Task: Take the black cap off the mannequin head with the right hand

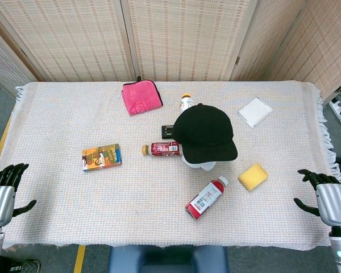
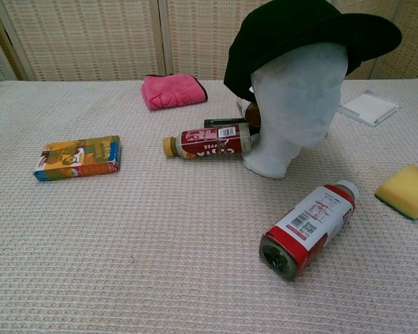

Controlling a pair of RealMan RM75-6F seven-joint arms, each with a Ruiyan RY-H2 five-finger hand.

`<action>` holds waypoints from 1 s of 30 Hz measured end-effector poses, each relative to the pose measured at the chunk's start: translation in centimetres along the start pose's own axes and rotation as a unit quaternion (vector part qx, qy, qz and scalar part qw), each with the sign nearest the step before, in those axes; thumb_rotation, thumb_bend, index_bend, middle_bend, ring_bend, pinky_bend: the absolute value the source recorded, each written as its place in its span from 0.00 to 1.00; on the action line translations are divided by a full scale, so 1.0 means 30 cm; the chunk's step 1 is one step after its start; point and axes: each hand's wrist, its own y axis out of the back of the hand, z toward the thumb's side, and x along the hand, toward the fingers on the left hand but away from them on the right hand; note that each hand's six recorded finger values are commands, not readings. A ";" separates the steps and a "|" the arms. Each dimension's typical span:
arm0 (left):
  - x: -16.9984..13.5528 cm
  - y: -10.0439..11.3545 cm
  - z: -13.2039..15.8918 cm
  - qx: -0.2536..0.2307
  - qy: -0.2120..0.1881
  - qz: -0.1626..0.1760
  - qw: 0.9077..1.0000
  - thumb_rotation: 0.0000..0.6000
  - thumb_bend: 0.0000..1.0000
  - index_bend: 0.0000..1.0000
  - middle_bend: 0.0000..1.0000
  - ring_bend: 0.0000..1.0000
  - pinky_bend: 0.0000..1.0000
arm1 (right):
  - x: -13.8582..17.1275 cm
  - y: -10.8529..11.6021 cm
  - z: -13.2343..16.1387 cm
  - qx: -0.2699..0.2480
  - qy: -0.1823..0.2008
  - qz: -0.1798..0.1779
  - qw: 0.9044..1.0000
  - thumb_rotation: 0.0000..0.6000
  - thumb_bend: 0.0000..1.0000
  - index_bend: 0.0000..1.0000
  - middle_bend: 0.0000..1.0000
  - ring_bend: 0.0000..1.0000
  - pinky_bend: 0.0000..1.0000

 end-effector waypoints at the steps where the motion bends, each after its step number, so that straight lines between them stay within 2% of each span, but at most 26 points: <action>1: -0.001 -0.004 0.000 0.000 0.001 -0.004 1.000 1.00 0.16 0.17 0.18 0.14 0.20 | 0.001 -0.001 0.001 0.000 0.000 0.001 1.000 1.00 0.08 0.28 0.41 0.38 0.41; 9: -0.001 -0.015 -0.010 0.001 0.003 -0.009 1.000 1.00 0.16 0.17 0.18 0.14 0.20 | 0.006 -0.010 0.011 0.001 0.003 0.006 1.000 1.00 0.09 0.28 0.41 0.38 0.41; 18: -0.008 -0.013 -0.011 0.000 0.002 -0.009 1.000 1.00 0.16 0.17 0.18 0.14 0.20 | 0.007 0.005 0.018 0.006 0.010 -0.003 1.000 1.00 0.09 0.28 0.41 0.40 0.43; 24: -0.006 -0.007 -0.009 -0.002 0.000 -0.007 1.000 1.00 0.16 0.18 0.18 0.14 0.20 | -0.006 0.031 0.034 0.016 0.021 -0.022 0.999 1.00 0.09 0.27 0.41 0.55 0.66; 27: -0.004 -0.002 -0.012 -0.001 -0.001 -0.008 1.000 1.00 0.16 0.18 0.18 0.14 0.20 | -0.029 0.063 0.070 0.017 0.043 -0.037 0.998 1.00 0.09 0.27 0.41 0.65 0.77; 30: -0.002 0.006 -0.013 -0.005 -0.002 -0.006 1.000 1.00 0.16 0.18 0.18 0.14 0.20 | -0.058 0.100 0.116 0.012 0.067 -0.051 0.996 1.00 0.09 0.26 0.39 0.70 0.83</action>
